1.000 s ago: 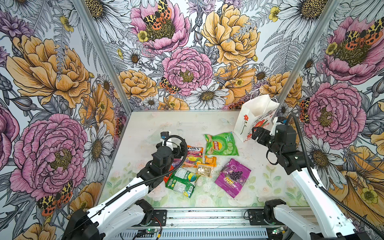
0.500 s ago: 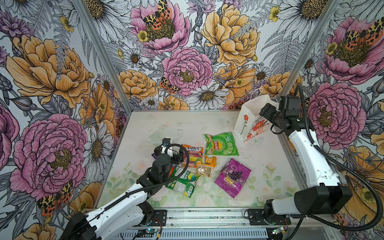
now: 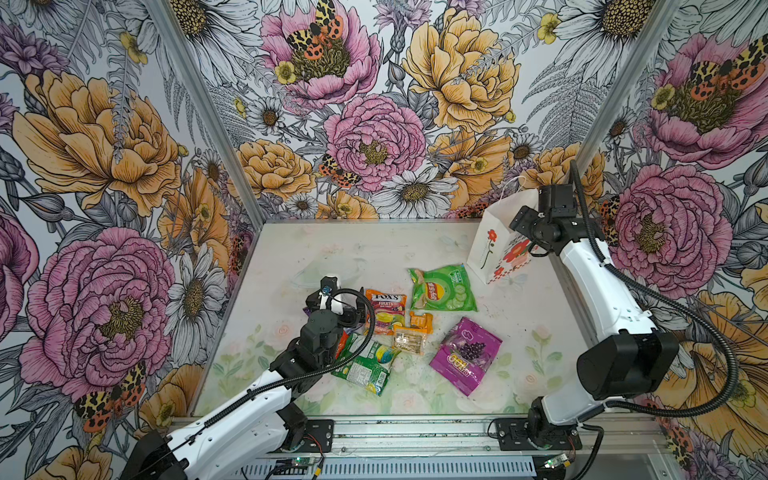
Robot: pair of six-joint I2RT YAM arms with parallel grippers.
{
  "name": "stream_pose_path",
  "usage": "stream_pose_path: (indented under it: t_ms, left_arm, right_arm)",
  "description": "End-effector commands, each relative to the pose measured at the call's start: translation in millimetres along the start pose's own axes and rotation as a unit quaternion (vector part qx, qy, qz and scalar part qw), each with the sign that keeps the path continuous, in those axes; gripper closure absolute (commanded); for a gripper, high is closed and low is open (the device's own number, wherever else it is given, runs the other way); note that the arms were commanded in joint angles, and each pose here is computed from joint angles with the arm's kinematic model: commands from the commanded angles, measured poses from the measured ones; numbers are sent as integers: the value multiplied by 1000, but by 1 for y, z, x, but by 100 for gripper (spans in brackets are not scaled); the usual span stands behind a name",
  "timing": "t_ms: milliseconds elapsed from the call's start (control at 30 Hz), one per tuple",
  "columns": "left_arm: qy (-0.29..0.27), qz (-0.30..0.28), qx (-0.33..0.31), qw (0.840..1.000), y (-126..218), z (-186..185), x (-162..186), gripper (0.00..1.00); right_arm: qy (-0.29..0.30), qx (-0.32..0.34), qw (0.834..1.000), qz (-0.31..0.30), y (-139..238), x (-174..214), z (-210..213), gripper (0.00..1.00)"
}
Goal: Place the snacks into the paper bag
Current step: 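Reach the right gripper to the paper bag rim while left moves over snacks, then grip the paper bag's rim with the right gripper and pull it open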
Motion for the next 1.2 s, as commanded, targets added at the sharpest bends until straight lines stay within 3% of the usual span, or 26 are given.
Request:
stream_pose_path:
  t_ms: [0, 367, 633, 1167]
  left_arm:
    - [0, -3, -3, 1000, -1, -1, 2, 1]
    - [-5, 2, -2, 1000, -3, -2, 4, 1]
    - [-12, 7, -2, 1000, -6, -4, 4, 1]
    - [-14, 9, -7, 1000, -8, -3, 6, 1]
  right_arm:
    - [-7, 21, 999, -31, -4, -15, 1, 19]
    - [3, 54, 998, -34, -24, -19, -8, 40]
    - [14, 71, 996, -44, -25, -24, -19, 73]
    - [27, 73, 997, -9, -44, -22, -26, 72]
Point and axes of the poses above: each gripper's point midway between its finger pads, its own y axis back along the fingers, its own z axis along the line the jaws close on, x = y × z, the point moved 4 cm from there along y, back along the fingers, and after that the axes turned 14 degrees about -y, right-handed, at the moved point
